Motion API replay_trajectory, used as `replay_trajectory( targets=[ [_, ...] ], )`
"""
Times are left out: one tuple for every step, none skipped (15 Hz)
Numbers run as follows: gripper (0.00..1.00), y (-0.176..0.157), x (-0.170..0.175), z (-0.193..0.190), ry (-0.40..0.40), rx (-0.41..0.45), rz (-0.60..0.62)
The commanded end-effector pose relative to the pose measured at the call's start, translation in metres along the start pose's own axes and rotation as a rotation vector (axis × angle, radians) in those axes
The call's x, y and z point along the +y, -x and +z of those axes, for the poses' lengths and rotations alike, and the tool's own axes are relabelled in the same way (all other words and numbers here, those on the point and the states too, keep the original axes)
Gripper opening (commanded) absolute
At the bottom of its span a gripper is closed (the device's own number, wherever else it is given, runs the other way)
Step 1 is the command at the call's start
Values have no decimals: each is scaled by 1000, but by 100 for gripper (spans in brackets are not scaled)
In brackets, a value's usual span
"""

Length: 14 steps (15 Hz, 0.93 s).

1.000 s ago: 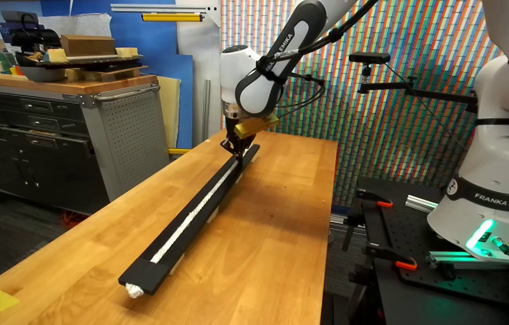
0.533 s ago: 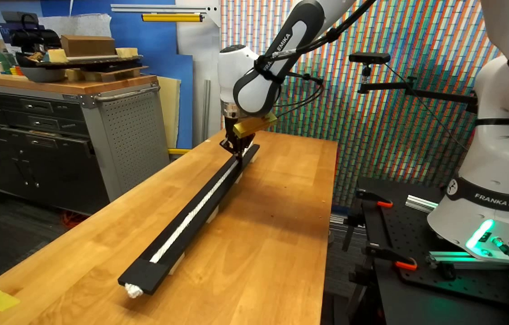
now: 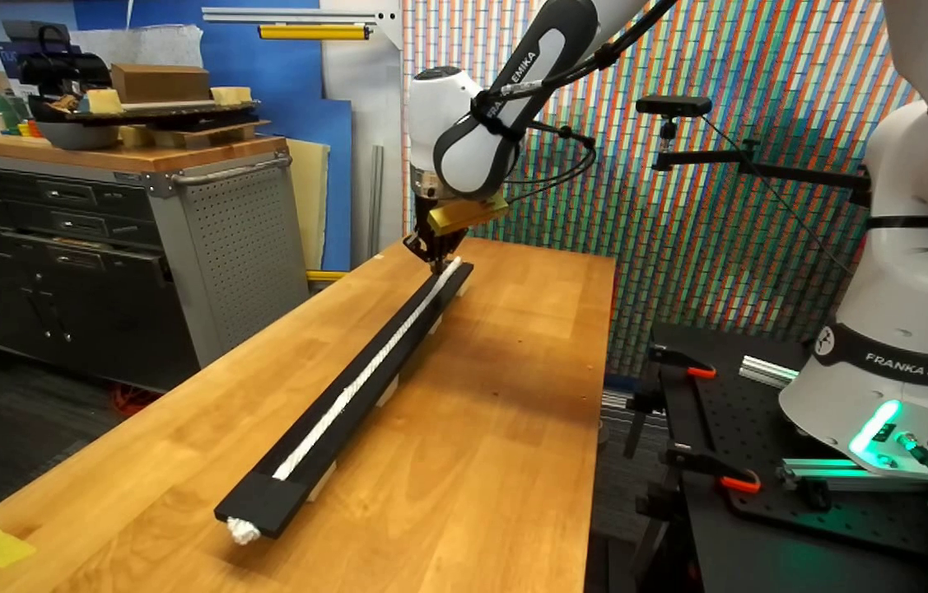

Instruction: Straighten the rope on the black object and press it in

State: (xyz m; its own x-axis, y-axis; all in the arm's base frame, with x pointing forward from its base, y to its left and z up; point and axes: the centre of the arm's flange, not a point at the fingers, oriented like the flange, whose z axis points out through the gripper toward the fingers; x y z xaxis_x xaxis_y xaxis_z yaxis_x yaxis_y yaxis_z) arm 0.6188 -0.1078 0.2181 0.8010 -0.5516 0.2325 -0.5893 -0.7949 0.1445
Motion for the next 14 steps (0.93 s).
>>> replay_trajectory(
  targets=[
    [0, -1, 10, -13, -6, 39, 24],
    [0, -1, 11, -12, -6, 37, 23],
    [0, 0, 10, -11, -2, 36, 23],
    [0, 0, 10, -10, 0, 35, 21],
    [0, 0, 9, -9, 3, 33, 20],
    [0, 1, 9, -8, 5, 29, 18],
    [0, 1, 9, -6, 6, 24, 16],
    [0, 1, 9, -3, 8, 17, 15],
    [0, 1, 8, 1, 9, 8, 14],
    [0, 0, 7, 6, 9, -2, 13],
    [0, 0, 6, 11, 9, -13, 11],
    [0, -1, 4, 18, 14, -25, 11],
    [0, 0, 2, 24, 18, -36, 9],
    [0, 0, 0, 31, 24, -47, 8]
  ],
)
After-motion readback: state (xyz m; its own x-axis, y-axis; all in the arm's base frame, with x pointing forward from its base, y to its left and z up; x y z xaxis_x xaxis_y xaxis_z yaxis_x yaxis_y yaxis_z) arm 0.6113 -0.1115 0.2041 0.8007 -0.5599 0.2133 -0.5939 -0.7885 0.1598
